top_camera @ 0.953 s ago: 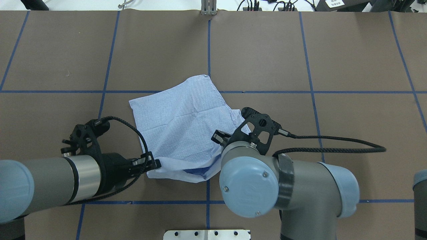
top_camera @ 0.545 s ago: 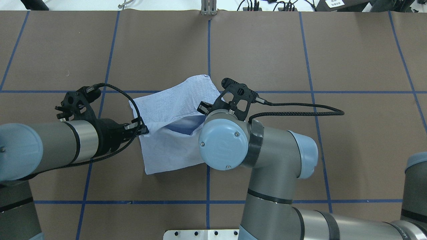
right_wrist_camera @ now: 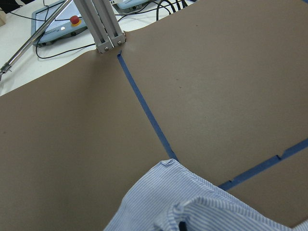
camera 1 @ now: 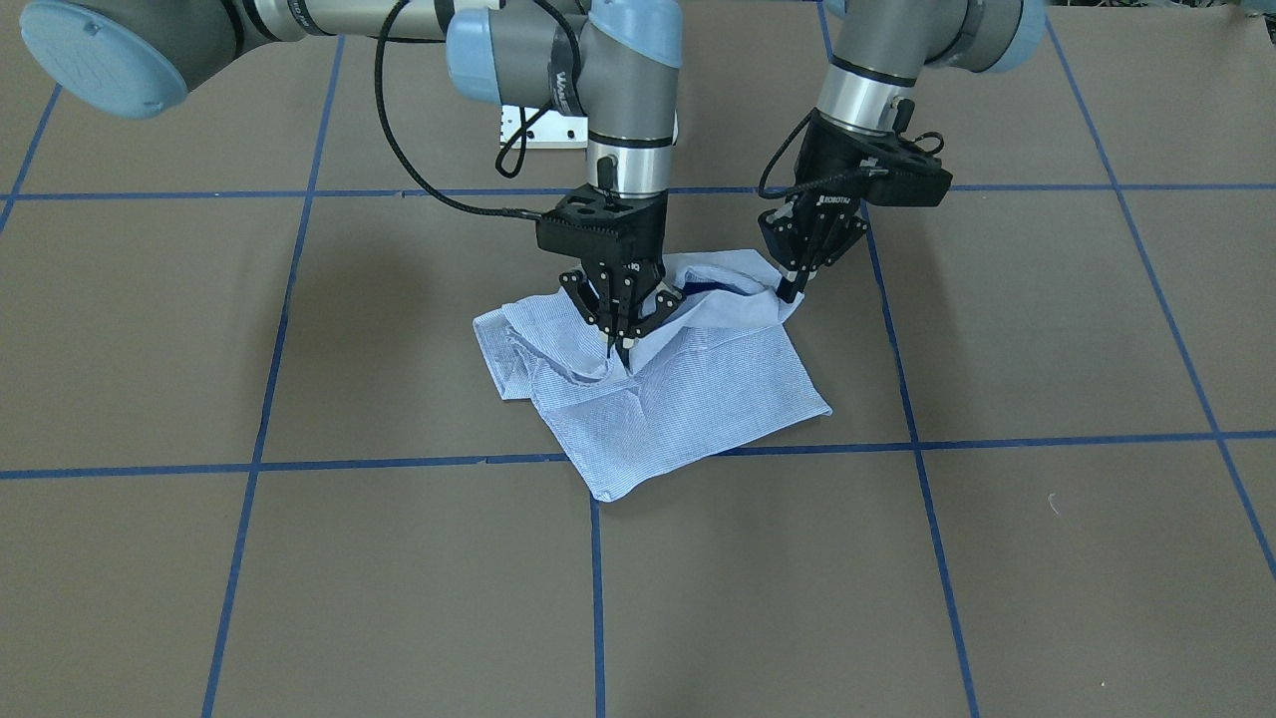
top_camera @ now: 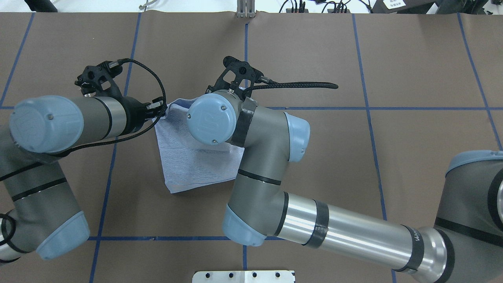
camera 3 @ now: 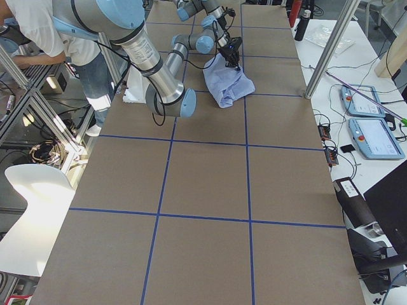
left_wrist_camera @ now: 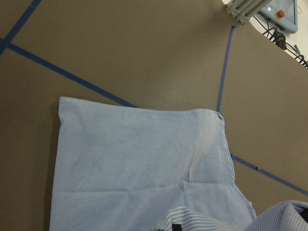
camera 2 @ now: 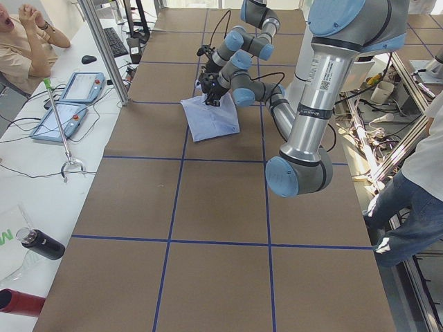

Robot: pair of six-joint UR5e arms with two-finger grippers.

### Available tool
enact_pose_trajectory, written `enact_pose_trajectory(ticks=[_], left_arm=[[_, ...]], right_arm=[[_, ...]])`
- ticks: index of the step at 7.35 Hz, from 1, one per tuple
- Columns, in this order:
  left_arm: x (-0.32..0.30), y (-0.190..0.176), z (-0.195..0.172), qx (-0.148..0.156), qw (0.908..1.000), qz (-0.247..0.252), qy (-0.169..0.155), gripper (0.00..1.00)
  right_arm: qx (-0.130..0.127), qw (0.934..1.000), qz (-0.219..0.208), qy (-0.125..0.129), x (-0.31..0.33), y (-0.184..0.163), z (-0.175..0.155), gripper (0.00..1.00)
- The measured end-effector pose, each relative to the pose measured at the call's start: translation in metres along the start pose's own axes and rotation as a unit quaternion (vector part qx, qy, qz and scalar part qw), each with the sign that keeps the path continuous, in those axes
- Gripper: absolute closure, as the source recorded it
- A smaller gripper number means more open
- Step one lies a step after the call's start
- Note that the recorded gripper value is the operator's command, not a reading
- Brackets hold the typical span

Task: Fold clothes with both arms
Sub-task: 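Lay the folded edge down and open both grippers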

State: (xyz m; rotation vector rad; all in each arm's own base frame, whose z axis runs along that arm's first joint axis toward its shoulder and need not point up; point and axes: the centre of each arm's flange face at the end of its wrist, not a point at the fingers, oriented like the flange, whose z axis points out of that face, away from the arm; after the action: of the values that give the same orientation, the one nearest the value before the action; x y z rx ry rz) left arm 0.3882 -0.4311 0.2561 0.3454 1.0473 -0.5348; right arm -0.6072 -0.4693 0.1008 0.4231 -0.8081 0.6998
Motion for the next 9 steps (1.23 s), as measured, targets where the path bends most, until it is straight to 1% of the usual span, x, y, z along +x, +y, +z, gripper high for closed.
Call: enact_pose_trajectory(ticks=[2, 4, 6, 7, 9], left_arm=[[-0.01, -0.02, 0.039, 0.013, 0.9992, 0.019, -0.032, 1.0], [-0.022, -0.027, 0.074, 0.017, 0.998, 0.031, -0.052, 1.0], [-0.026, -0.028, 0.11, 0.016, 0.9967, 0.036, -0.071, 1.0], [-0.029, -0.028, 0.12, 0.015, 0.9961, 0.044, -0.074, 1.0], [-0.033, -0.029, 0.127, 0.014, 0.9951, 0.064, -0.074, 1.0]], right_arm=[[-0.007, 0.9999, -0.014, 0.005, -0.007, -0.011, 0.036, 1.0], [-0.014, 0.9993, -0.027, 0.02, -0.017, -0.018, 0.055, 1.0], [-0.021, 0.9988, -0.039, 0.024, -0.025, -0.015, 0.074, 1.0], [-0.023, 0.9984, -0.046, 0.024, -0.024, -0.013, 0.084, 1.0], [-0.028, 0.9974, -0.059, 0.03, -0.02, -0.011, 0.096, 1.0]])
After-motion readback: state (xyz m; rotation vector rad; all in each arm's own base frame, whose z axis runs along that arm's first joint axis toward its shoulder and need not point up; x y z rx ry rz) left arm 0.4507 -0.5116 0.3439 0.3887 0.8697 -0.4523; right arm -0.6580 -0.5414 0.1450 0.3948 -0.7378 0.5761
